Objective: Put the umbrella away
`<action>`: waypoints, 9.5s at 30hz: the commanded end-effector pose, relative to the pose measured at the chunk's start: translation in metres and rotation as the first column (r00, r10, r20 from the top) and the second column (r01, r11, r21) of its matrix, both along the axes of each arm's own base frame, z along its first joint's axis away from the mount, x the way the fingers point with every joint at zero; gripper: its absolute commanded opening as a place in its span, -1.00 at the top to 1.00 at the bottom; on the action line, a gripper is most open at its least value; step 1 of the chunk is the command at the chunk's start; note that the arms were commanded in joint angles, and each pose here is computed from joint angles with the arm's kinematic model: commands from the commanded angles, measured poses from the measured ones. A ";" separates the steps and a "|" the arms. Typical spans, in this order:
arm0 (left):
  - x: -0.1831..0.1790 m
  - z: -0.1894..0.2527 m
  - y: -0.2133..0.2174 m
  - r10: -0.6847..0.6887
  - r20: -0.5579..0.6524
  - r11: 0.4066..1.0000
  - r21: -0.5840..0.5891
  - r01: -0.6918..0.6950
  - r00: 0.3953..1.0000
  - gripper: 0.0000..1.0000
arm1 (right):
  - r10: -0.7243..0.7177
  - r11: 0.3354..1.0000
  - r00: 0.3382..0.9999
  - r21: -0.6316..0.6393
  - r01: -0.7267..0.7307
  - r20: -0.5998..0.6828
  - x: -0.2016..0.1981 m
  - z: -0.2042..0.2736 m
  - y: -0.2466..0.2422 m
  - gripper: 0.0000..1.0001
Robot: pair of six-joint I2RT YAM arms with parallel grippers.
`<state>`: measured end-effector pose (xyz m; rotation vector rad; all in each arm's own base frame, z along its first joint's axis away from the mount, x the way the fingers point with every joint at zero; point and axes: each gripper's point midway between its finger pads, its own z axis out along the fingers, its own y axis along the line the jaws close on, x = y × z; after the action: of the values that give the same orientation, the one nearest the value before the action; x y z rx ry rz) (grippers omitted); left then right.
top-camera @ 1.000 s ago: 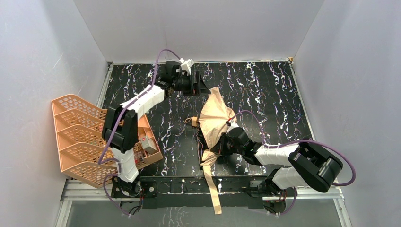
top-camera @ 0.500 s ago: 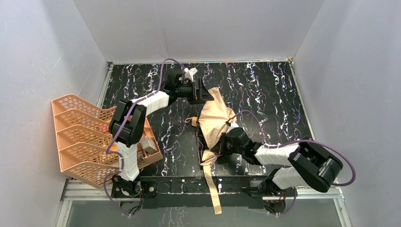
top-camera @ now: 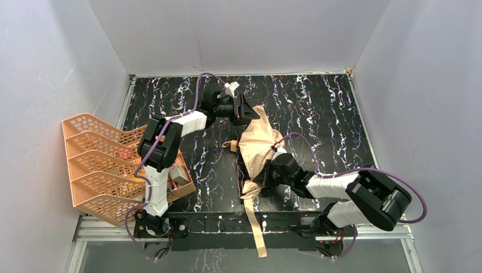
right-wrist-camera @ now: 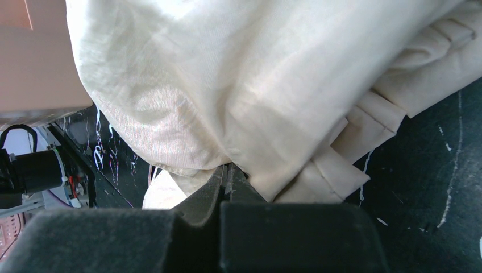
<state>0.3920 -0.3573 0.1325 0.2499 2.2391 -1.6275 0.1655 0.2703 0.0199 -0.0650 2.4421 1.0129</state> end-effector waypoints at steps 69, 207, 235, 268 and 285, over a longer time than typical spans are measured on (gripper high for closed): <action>0.031 0.026 -0.034 -0.044 0.104 0.996 -0.066 0.051 0.994 -0.27 | -0.007 0.987 0.996 -0.158 -0.007 -0.084 -0.018 -0.036 -0.029 1.00; -0.246 -0.095 0.007 -0.134 0.124 0.954 0.285 0.094 0.983 0.89 | 0.021 0.999 0.999 0.029 -0.019 -0.043 -0.028 0.018 -0.019 0.99; -0.261 -0.152 0.039 -0.115 0.056 0.898 0.433 0.079 0.992 1.00 | -0.028 0.996 0.969 0.092 0.006 0.246 0.046 0.142 0.016 1.00; -0.224 -0.042 0.044 0.036 0.291 0.905 0.396 -0.155 0.956 -0.31 | 0.013 0.997 0.995 -0.071 -0.020 -0.098 -0.011 -0.032 -0.032 1.00; -0.027 0.063 0.053 0.027 0.369 0.878 0.436 -0.199 0.929 -0.70 | -0.019 0.984 0.994 -0.180 0.000 -0.103 -0.012 -0.045 -0.049 1.00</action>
<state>0.3547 -0.2969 0.1995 0.3011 2.2021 -0.8733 0.1733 0.2582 0.0196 -0.0531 2.4443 1.0540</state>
